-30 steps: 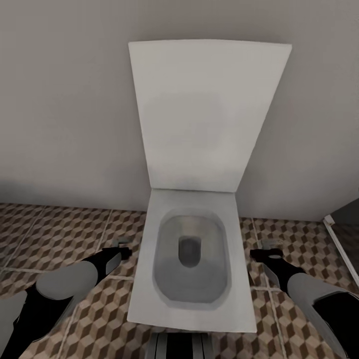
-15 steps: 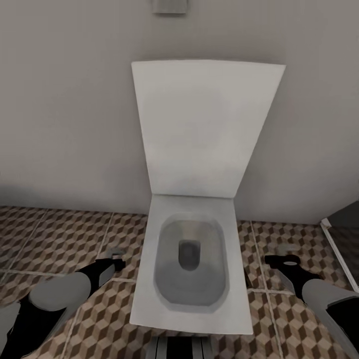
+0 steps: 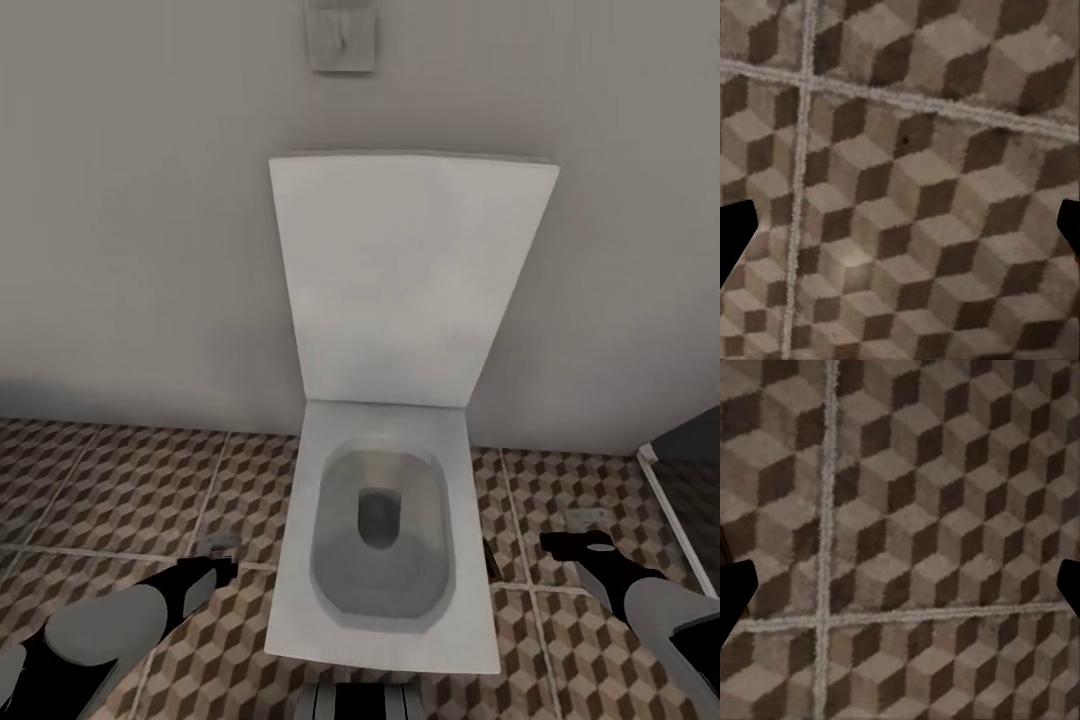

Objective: Take the four mousetraps from the cabinet in the bathroom and place them on the bathroom floor. Make sure all four end up on the same floor surface, and ensure that at least two of them are either under or directly next to the same bathroom sink.

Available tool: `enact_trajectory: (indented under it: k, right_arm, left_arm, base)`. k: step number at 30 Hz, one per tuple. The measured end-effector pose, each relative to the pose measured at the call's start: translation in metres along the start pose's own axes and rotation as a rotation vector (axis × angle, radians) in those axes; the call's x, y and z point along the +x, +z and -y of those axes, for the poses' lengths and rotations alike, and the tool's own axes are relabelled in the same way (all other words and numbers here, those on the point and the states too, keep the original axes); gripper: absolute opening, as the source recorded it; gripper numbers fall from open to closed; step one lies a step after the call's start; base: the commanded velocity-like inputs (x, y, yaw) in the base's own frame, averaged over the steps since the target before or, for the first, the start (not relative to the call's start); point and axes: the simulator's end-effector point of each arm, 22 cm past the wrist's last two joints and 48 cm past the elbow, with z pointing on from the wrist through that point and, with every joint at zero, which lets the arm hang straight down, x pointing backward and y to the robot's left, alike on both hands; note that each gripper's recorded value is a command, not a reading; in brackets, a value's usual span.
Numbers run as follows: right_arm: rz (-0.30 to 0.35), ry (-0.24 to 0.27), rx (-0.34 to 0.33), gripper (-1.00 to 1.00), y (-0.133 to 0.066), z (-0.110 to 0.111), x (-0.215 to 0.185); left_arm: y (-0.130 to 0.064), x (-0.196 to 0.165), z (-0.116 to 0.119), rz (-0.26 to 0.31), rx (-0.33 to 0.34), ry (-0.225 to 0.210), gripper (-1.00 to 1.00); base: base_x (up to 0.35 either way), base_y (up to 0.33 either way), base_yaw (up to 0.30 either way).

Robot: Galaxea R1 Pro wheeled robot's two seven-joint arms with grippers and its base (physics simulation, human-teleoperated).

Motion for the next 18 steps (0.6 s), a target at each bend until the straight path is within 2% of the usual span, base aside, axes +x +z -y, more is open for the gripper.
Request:
enact_trajectory:
  k: [7,18]
  right_arm:
    - [-0.024,-0.006,-0.002,1.0,-0.013,0.005,0.011]
    - [-0.055,-0.016,-0.009,1.0,-0.033,0.009,0.022]
  left_arm:
    - [-0.011,0.016,-0.006,0.009,-0.004,0.001,1.0]
    - [-0.031,0.018,-0.009,0.02,0.0,0.0,1.0]
  base:
    - [0.0,0.0,0.0]
    - [0.0,0.0,0.0]
